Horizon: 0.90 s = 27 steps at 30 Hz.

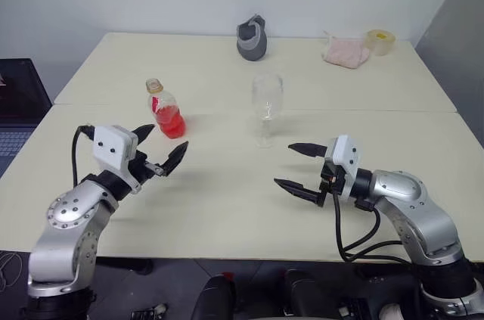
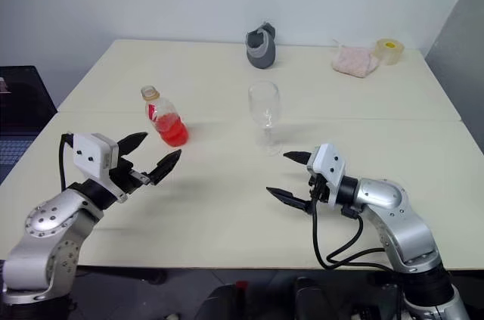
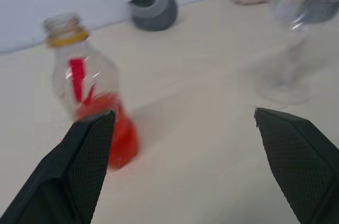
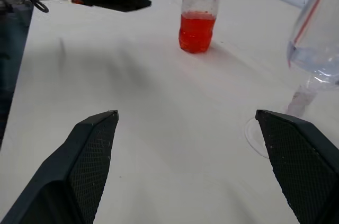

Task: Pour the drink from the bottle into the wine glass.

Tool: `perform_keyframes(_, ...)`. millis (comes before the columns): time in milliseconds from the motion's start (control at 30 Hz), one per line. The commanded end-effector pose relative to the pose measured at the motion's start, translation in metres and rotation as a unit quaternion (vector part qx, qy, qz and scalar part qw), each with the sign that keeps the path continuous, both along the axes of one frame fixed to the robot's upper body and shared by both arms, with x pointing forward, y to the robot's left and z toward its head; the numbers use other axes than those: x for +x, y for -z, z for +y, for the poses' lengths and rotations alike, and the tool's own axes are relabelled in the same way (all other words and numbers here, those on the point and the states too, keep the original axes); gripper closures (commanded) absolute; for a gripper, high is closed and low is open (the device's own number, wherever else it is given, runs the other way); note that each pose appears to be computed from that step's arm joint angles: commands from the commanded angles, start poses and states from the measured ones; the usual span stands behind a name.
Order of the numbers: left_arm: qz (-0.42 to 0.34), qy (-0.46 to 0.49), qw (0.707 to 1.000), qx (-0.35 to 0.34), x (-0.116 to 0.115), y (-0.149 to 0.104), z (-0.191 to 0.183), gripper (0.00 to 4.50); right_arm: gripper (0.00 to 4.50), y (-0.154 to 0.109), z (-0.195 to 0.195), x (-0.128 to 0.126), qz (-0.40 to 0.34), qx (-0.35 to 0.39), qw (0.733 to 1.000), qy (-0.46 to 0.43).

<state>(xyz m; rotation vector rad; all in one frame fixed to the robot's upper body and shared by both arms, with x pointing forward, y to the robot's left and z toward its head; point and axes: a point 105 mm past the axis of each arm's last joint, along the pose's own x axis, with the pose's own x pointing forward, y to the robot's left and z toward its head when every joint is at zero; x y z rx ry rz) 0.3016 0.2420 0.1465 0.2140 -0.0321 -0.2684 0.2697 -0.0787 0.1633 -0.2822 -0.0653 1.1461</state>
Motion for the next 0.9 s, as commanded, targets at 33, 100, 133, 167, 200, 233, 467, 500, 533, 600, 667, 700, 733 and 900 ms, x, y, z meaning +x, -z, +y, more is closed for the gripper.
perform_keyframes(33,-0.016,-0.061,0.998,0.019,0.004,0.009,0.017,0.00,0.06,-0.023,0.006,-0.006,-0.028,0.014,0.999,-0.022)
perform_keyframes(100,-0.006,-0.117,0.993,0.027,0.013,0.018,0.033,0.00,0.06,-0.030,0.008,-0.006,-0.025,0.023,0.999,-0.019)
perform_keyframes(133,-0.004,-0.127,0.992,0.015,0.021,0.019,0.036,0.00,0.06,-0.032,0.009,-0.005,-0.024,0.028,0.999,-0.016)
perform_keyframes(167,-0.003,-0.131,0.991,0.006,0.027,0.020,0.037,0.00,0.06,-0.033,0.010,-0.005,-0.024,0.031,0.999,-0.014)
perform_keyframes(200,-0.003,-0.123,0.992,0.003,0.033,0.019,0.035,0.00,0.06,-0.034,0.010,-0.004,-0.023,0.032,0.999,-0.013)
perform_keyframes(233,-0.002,-0.115,0.993,-0.002,0.040,0.019,0.034,0.00,0.06,-0.034,0.011,-0.004,-0.023,0.034,0.999,-0.011)
perform_keyframes(467,-0.005,-0.090,0.996,-0.008,0.073,0.014,0.032,0.00,0.06,-0.039,0.017,-0.005,-0.029,0.039,0.999,-0.009)
perform_keyframes(500,-0.005,-0.080,0.997,-0.005,0.077,0.013,0.030,0.00,0.06,-0.040,0.017,-0.005,-0.030,0.040,0.999,-0.008)
perform_keyframes(533,-0.005,-0.073,0.997,-0.002,0.081,0.012,0.028,0.00,0.06,-0.041,0.018,-0.006,-0.032,0.040,0.999,-0.008)
perform_keyframes(600,-0.007,-0.063,0.998,0.002,0.088,0.010,0.025,0.00,0.06,-0.042,0.018,-0.007,-0.034,0.041,0.999,-0.008)
perform_keyframes(667,-0.011,-0.060,0.998,-0.001,0.095,0.007,0.025,0.00,0.06,-0.043,0.020,-0.007,-0.036,0.044,0.998,-0.008)
perform_keyframes(700,-0.014,-0.060,0.998,-0.002,0.098,0.006,0.025,0.00,0.06,-0.044,0.020,-0.007,-0.037,0.045,0.998,-0.009)
perform_keyframes(733,-0.016,-0.059,0.998,-0.005,0.101,0.005,0.024,0.00,0.06,-0.044,0.021,-0.007,-0.037,0.046,0.998,-0.008)
perform_keyframes(900,-0.027,-0.056,0.998,-0.022,0.117,-0.002,0.018,0.00,0.06,-0.047,0.022,-0.006,-0.041,0.050,0.998,-0.009)
